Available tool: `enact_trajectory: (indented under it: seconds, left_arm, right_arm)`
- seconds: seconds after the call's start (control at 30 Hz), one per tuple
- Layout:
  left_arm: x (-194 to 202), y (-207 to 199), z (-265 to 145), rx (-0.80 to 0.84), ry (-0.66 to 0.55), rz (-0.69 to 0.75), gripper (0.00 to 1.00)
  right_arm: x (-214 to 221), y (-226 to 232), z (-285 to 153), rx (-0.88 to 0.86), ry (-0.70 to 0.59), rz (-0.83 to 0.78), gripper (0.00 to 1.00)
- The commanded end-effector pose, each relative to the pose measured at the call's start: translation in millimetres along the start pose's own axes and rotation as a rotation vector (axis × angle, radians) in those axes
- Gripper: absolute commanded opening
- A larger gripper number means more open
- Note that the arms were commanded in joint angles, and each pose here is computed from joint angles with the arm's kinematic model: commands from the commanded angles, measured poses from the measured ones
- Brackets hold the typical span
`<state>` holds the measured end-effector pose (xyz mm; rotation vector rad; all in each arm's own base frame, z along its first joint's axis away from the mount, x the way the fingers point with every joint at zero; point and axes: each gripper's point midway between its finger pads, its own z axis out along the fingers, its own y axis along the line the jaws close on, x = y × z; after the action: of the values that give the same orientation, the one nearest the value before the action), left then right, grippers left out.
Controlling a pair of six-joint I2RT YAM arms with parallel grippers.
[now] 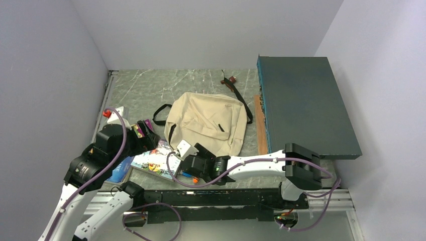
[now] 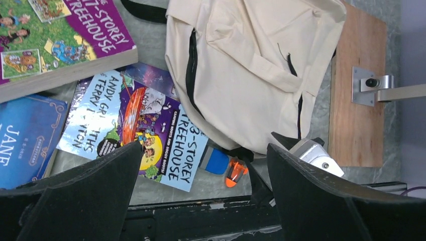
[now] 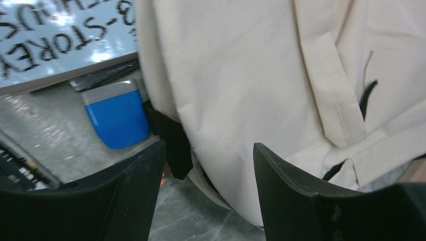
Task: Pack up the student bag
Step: Unzip the student bag at the center of the board.
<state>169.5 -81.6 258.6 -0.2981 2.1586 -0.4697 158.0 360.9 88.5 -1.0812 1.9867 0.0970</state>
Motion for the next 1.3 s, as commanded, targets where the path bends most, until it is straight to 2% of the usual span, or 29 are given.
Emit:
enact_trajectory:
  seconds: [0.0,0.07,0.1,0.17,0.2,0.3,0.4,0.5,0.7,0.8,0.87,0.93,1.07,1.27]
  left_arm:
    - [12,8,8,-0.044,0.037,-0.03,1.0]
    - [14,4,14,-0.027,0.053,-0.028,0.99]
    - [15,1,17,-0.021,0.061,-0.025,0.99]
    - [17,-1,22,-0.023,0.084,-0.021,0.98]
    - [19,-2,26,-0.024,0.098,-0.021,0.99]
    - [38,-12,43,0.014,0.192,-0.037,0.96]
    - [68,-25,70,0.084,0.308,-0.069,0.81]
    - [86,-29,96,0.1,0.357,-0.102,0.76]
    - [101,-51,137,0.176,0.44,-0.129,0.76]
    - [100,-64,160,0.193,0.47,-0.124,0.76]
    - [102,-72,176,0.207,0.498,-0.124,0.75]
    - [99,-78,187,0.214,0.504,-0.11,0.75]
    - [96,-82,198,0.223,0.514,-0.069,0.78]
    - [99,-98,193,0.329,0.57,-0.024,0.81]
  right_arm:
    - [-6,-27,2,0.189,-0.032,0.049,0.67]
    - [3,-35,3,0.242,-0.009,0.028,0.63]
    - [7,-40,3,0.274,0.002,0.027,0.56]
    - [10,-50,-2,0.325,0.005,0.036,0.26]
    - [9,-54,-5,0.341,0.001,0.045,0.17]
    - [2,-59,-14,0.346,-0.024,0.087,0.0]
    - [-6,-70,-26,0.379,-0.05,0.146,0.0]
    - [-8,-83,-31,0.398,-0.063,0.201,0.0]
    - [-2,-94,-35,0.336,-0.082,0.277,0.0]
    - [0,-99,-36,0.329,-0.087,0.28,0.05]
    - [1,-104,-37,0.336,-0.081,0.285,0.0]
    - [1,-109,-38,0.356,-0.084,0.291,0.0]
    - [-5,-122,-38,0.408,-0.106,0.294,0.0]
    - [-9,-144,-40,0.49,-0.092,0.273,0.0]
